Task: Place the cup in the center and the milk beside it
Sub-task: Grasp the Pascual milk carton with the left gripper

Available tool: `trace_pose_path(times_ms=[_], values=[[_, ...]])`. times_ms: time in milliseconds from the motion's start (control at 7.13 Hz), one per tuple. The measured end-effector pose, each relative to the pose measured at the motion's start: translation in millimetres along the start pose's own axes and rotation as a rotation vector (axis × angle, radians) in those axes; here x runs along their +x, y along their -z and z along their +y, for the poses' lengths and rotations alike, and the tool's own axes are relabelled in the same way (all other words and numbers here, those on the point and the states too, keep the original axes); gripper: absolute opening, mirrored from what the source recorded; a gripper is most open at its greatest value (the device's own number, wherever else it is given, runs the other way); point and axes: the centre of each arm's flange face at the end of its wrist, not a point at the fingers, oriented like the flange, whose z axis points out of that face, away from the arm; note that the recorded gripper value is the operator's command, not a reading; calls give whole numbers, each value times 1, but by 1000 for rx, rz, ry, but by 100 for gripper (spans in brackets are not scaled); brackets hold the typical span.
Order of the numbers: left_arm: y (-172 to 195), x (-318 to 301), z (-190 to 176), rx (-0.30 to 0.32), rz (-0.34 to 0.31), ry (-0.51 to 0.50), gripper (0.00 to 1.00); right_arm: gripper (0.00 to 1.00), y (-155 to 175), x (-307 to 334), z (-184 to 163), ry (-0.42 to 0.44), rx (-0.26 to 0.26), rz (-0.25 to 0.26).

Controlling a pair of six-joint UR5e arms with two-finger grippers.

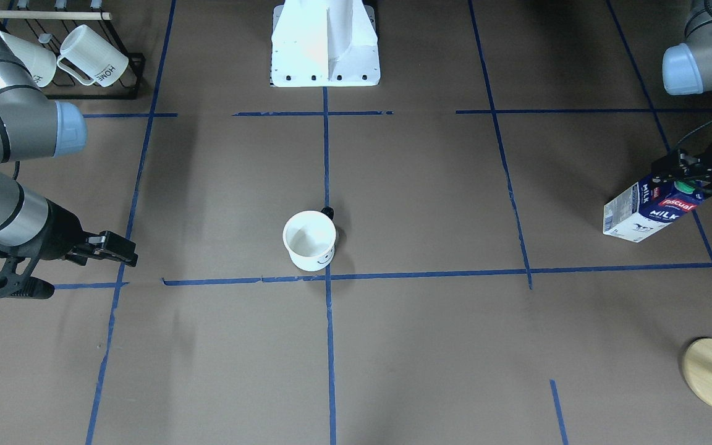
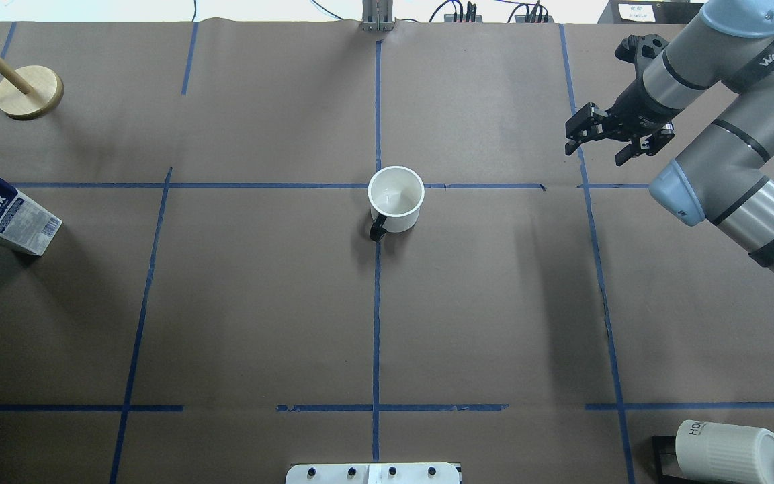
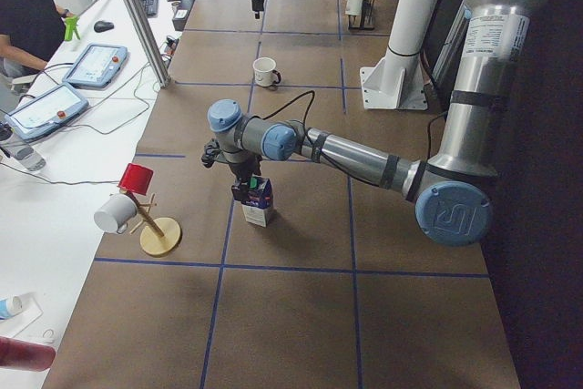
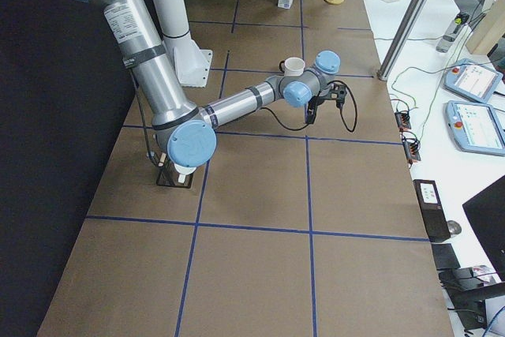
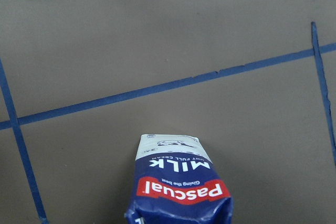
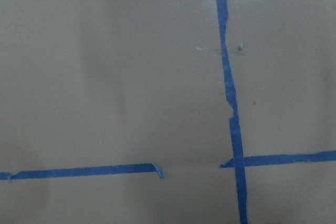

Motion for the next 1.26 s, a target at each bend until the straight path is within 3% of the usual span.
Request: trace_pose_path(times_ms=[140,280,561,701,981,1262], values=[[-8,1,0,-12,0,-2,45,100,-1,-1,1,0,-1,-1],[-12,3,0,-19,0,-4,8,100,0,-4,2,-1,1,-4],[-9,8,-1,-14,5,-12,2,100,0,-10,4,-4,-1,-10],[10,27,-3,21,14,-9,1,100,1,-14,5,-4,0,-13],[89,125,-46,111,43,135,1,100,7,-21,7,-6,7,-24],[117,258,-105,100,25,216,2,100,17,-20,6,-3,19,-35]])
